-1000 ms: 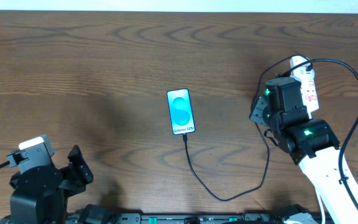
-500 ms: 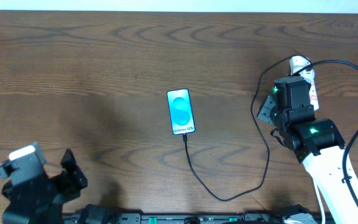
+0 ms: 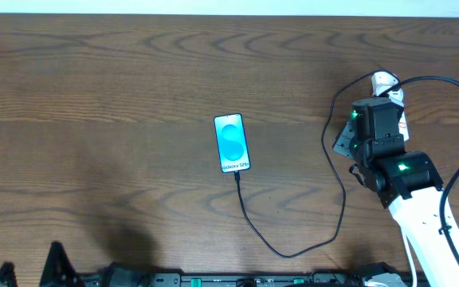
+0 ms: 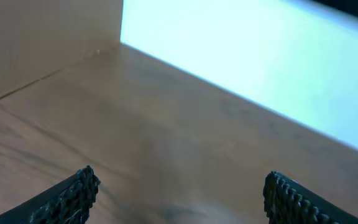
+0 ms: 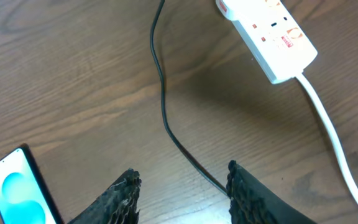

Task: Plug charger to phone and switch on socket
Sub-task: 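Move the right gripper over the white power strip's switch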

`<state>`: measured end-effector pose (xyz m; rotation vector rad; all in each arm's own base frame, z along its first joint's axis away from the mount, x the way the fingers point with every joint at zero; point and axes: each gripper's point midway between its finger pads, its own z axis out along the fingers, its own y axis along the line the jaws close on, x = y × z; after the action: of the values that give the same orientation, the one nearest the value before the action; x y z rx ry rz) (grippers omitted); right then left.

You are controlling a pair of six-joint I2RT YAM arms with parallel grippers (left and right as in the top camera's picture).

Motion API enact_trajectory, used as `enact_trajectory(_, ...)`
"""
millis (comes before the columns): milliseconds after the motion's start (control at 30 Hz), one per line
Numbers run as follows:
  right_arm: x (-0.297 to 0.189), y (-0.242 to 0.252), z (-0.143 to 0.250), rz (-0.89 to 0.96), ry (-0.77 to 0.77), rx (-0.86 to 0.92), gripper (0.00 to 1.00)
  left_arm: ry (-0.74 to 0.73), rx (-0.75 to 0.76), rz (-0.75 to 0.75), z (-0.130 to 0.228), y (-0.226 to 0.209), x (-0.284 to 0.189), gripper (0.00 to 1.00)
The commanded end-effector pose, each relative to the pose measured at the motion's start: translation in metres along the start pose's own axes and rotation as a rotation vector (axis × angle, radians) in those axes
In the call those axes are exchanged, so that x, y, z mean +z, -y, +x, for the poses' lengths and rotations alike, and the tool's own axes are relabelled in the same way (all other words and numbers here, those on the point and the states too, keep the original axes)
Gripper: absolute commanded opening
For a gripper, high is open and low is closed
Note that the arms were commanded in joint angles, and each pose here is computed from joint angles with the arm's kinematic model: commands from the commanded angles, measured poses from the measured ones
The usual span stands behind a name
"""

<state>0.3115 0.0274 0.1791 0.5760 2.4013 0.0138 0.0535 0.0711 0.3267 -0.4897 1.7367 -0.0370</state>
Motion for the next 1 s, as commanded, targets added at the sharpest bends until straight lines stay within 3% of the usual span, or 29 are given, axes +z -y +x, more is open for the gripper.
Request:
enact_trajectory(0,0.001,0.005,-0.008,0.033,0.023,0.008,0.40,0.058,-0.023,0.008,0.001,-0.010,-0.012,0.87)
enact_trajectory(100,0.007,0.015,-0.009,0.077,0.023,0.017,0.32,0.073,-0.032,0.013,0.003,-0.017,-0.021,0.87)
enact_trajectory(267,0.013,0.039,-0.019,0.128,0.022,0.086,0.01,0.057,-0.023,0.006,0.007,-0.019,-0.022,0.87)
enact_trajectory(633,0.008,0.110,-0.047,0.243,0.038,0.333,0.01,0.057,-0.023,0.006,0.007,-0.019,-0.022,0.87)
enact_trajectory(967,0.036,0.143,-0.061,0.237,-0.123,0.491,0.01,0.057,-0.023,0.006,0.007,-0.019,-0.022,0.87)
